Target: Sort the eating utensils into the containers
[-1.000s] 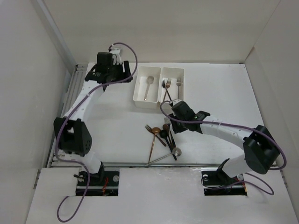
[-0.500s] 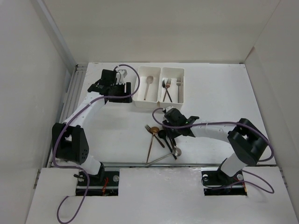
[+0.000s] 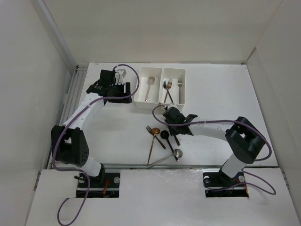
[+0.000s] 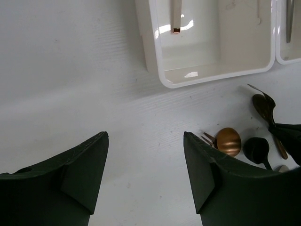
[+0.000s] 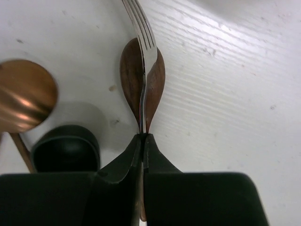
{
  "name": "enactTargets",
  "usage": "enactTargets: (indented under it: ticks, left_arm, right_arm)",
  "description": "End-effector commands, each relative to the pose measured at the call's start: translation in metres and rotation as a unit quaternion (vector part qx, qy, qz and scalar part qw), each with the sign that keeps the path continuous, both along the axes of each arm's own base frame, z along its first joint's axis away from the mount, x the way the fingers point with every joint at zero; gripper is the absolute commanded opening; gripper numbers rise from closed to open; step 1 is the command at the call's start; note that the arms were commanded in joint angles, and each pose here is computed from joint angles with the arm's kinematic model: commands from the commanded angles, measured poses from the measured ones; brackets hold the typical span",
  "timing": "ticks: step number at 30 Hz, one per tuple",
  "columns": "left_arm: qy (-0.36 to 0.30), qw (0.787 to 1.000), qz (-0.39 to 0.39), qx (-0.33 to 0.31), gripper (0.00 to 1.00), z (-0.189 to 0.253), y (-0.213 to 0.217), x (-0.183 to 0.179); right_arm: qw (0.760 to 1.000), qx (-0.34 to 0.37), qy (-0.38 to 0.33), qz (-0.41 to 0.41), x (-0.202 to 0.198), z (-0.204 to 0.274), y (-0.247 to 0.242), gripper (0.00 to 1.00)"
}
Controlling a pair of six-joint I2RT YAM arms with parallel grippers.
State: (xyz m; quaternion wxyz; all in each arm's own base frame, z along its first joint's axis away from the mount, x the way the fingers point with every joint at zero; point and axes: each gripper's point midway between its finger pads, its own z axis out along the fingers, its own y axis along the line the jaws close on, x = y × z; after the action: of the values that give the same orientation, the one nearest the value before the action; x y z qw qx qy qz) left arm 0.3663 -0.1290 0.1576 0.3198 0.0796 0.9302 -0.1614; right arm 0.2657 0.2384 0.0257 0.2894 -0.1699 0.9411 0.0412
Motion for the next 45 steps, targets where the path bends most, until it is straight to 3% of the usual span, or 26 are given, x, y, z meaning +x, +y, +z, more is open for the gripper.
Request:
enactTargets:
  ticks: [1,8,15,18,21,23,34,41,45]
  left_arm:
    - [-0.027,0.999,-0.014,-0.009,0.62,0.020,-0.002,-0.006]
    - [-0.026,0.999,-0.021,-0.016,0.62,0.021,-0.004,-0.007]
    - [-0.015,0.999,-0.027,-0.021,0.62,0.014,-0.008,-0.007]
    - [-0.015,0.999,-0.027,-0.021,0.62,0.014,-0.008,-0.007]
    - [-0.015,0.999,-0.027,-0.021,0.62,0.014,-0.008,-0.007]
    - [-0.015,0.999,-0.027,-0.021,0.62,0.014,-0.008,-0.007]
    - [-0.019,0.999,-0.027,-0.022,0.62,0.018,-0.008,-0.005]
    - [-0.024,0.999,-0.027,-0.023,0.62,0.021,-0.008,-0.006]
    - [-0.017,0.999,-0.026,-0.028,0.62,0.018,-0.010,-0.006]
  right_arm:
    - [0.999,-0.033,-0.005,0.004,-0.004,0.014,-0.016,0.00]
    - [0.998,-0.011,-0.042,0.036,0.004,0.048,-0.006,0.00]
    - [0.998,-0.013,0.017,0.067,-0.002,-0.003,0.012,0.06]
    - [0.997,-0.007,0.025,0.072,-0.002,-0.010,0.017,0.12]
    - [0.997,0.002,0.021,0.075,-0.005,-0.008,0.016,0.33]
    - [0.997,0.009,0.016,0.071,-0.005,-0.003,0.017,0.38]
    - [0.999,-0.010,-0.019,0.033,0.008,0.021,0.006,0.36]
    - [0.998,-0.021,-0.018,0.055,-0.015,0.039,-0.019,0.38]
    - [0.996,-0.030,0.017,0.086,-0.026,0.026,-0.023,0.40]
